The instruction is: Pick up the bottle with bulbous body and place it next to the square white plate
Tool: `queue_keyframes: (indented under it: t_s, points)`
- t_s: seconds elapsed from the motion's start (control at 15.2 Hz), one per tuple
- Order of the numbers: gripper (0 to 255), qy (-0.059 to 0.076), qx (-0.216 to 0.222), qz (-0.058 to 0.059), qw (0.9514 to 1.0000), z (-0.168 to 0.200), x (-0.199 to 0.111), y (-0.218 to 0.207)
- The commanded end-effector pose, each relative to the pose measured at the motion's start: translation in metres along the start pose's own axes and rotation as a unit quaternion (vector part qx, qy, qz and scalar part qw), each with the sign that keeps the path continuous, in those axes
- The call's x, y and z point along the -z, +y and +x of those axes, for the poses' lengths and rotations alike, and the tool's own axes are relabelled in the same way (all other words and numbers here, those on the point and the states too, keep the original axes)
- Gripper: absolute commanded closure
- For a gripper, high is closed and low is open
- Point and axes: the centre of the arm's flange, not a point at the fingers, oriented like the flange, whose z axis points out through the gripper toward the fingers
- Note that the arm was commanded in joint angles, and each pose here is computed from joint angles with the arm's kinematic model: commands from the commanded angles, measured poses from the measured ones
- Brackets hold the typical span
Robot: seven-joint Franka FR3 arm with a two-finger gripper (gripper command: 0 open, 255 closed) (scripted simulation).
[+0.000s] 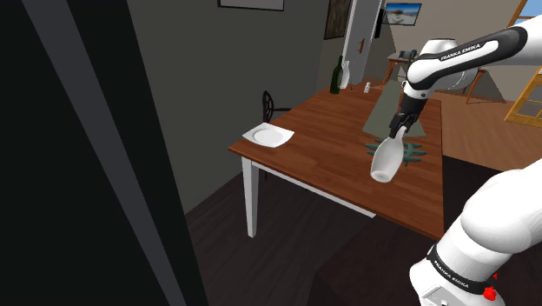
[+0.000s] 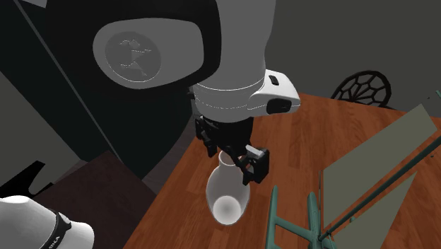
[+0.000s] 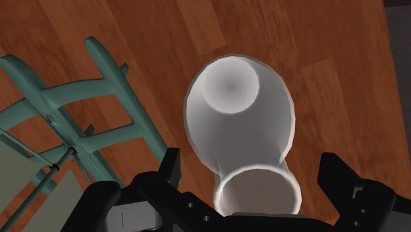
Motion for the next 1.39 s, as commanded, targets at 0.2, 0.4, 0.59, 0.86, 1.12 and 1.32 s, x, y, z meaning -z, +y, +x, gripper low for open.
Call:
queue_keyframes:
  t_s: [0.2,0.4,0.59,0.86,1.12,1.32]
  points:
    - [0,0.0,0.0,0.0,1.0,0.0,0.0,0.0]
    - [255,0.0,0.0,0.0,1.0,0.0,0.0,0.0]
    - [255,0.0,0.0,0.0,1.0,0.0,0.0,0.0]
    - [255,0.0,0.0,0.0,1.0,0.0,0.0,0.0]
    - [255,0.0,0.0,0.0,1.0,0.001,0.015,0.0]
    - [255,0.0,0.0,0.0,1.0,0.002,0.031,0.0]
